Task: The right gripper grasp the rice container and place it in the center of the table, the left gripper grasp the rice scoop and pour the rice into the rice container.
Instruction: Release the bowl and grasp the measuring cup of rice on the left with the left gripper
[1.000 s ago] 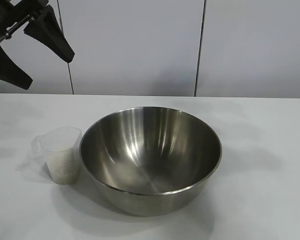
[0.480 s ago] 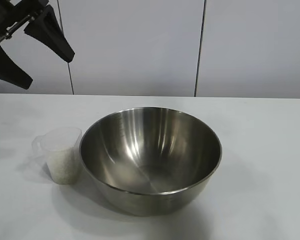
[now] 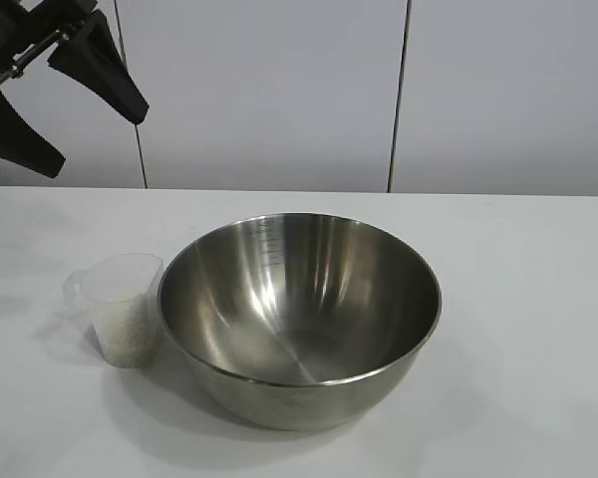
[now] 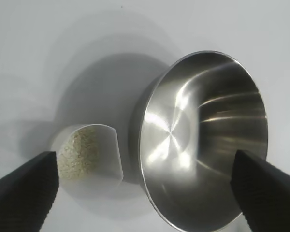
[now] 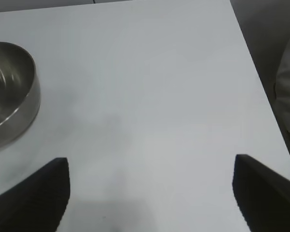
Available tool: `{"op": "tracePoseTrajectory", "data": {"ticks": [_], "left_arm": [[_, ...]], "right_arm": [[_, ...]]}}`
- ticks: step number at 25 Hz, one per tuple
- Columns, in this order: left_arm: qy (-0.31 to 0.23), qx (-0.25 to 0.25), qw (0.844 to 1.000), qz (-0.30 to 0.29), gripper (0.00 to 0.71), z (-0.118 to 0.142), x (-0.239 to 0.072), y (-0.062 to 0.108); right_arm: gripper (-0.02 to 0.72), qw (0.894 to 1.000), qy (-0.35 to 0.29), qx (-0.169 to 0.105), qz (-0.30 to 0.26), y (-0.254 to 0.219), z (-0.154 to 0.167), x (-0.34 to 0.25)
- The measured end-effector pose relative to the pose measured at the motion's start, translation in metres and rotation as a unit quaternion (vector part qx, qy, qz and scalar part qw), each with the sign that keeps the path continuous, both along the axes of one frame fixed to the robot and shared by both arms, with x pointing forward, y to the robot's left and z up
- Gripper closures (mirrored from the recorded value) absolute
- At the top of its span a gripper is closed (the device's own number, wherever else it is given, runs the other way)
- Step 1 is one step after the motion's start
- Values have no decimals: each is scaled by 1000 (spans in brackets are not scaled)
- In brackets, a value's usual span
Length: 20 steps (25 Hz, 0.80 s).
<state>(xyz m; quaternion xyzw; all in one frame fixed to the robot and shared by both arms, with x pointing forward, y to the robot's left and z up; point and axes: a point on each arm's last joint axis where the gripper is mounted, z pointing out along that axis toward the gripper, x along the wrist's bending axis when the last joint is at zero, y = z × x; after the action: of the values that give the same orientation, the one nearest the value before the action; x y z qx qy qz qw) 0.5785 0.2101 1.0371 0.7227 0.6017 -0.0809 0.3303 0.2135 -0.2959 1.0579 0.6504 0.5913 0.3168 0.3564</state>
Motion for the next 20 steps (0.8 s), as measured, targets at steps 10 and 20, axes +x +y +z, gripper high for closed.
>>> {"op": "tracePoseTrajectory", "data": {"ticks": [10, 20], "left_arm": [[-1, 0, 1000, 1, 16, 0, 0, 0], [-5, 1, 1000, 4, 16, 0, 1, 0]], "right_arm": [[82, 1000, 15, -1, 11, 0, -15, 9], [82, 1000, -26, -5, 10, -1, -17, 20]]}}
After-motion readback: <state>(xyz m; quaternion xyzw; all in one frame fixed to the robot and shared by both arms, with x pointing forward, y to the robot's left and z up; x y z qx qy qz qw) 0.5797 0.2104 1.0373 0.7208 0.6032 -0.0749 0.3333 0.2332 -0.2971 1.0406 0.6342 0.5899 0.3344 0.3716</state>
